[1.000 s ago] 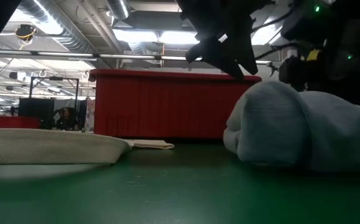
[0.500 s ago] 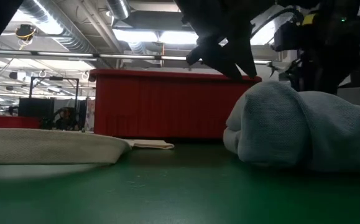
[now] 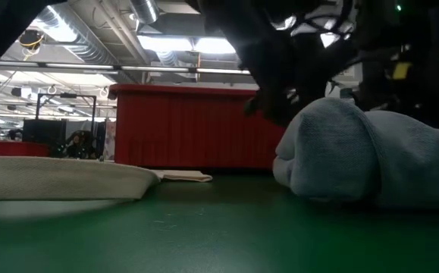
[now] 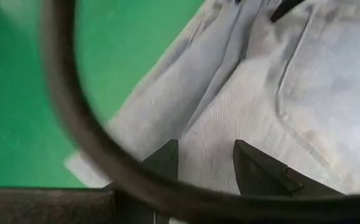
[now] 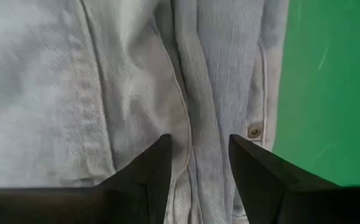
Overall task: Fold laundry
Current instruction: Fold the light blue pants
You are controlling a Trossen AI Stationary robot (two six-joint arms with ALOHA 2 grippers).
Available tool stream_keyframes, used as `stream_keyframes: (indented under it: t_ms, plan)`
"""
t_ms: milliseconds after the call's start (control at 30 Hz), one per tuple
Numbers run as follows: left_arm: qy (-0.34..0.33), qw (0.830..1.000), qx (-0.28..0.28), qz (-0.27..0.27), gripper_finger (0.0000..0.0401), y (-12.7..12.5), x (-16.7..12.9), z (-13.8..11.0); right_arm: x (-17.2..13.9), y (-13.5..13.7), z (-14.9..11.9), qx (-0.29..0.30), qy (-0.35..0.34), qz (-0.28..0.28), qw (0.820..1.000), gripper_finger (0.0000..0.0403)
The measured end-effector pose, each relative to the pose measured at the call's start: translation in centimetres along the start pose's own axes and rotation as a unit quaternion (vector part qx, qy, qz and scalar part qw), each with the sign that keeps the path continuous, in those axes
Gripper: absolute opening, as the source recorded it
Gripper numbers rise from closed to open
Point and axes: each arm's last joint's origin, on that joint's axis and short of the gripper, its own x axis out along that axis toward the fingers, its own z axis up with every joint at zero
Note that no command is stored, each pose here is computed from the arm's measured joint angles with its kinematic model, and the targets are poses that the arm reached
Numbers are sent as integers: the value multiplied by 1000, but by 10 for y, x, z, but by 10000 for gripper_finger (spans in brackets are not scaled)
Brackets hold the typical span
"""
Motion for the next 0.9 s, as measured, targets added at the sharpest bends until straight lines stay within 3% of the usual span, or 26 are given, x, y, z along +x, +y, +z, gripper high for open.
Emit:
stream_keyframes:
  t_ms: [200, 433, 733, 900]
  plan:
    - [19, 999, -12, 24, 148, 13, 28, -10, 15, -5, -12, 24, 24, -16, 999, 161]
    - [16, 996, -69, 48, 148, 32, 35, -4, 19, -7, -17, 25, 38, -25, 999, 161]
    - [0, 992, -100, 71, 148, 38, 30, 2, -3, -8, -8, 15, 28, -91, 995, 161]
    - [14, 991, -106, 76, 148, 50, 6, 14, -22, -9, -3, 10, 23, -127, 992, 161]
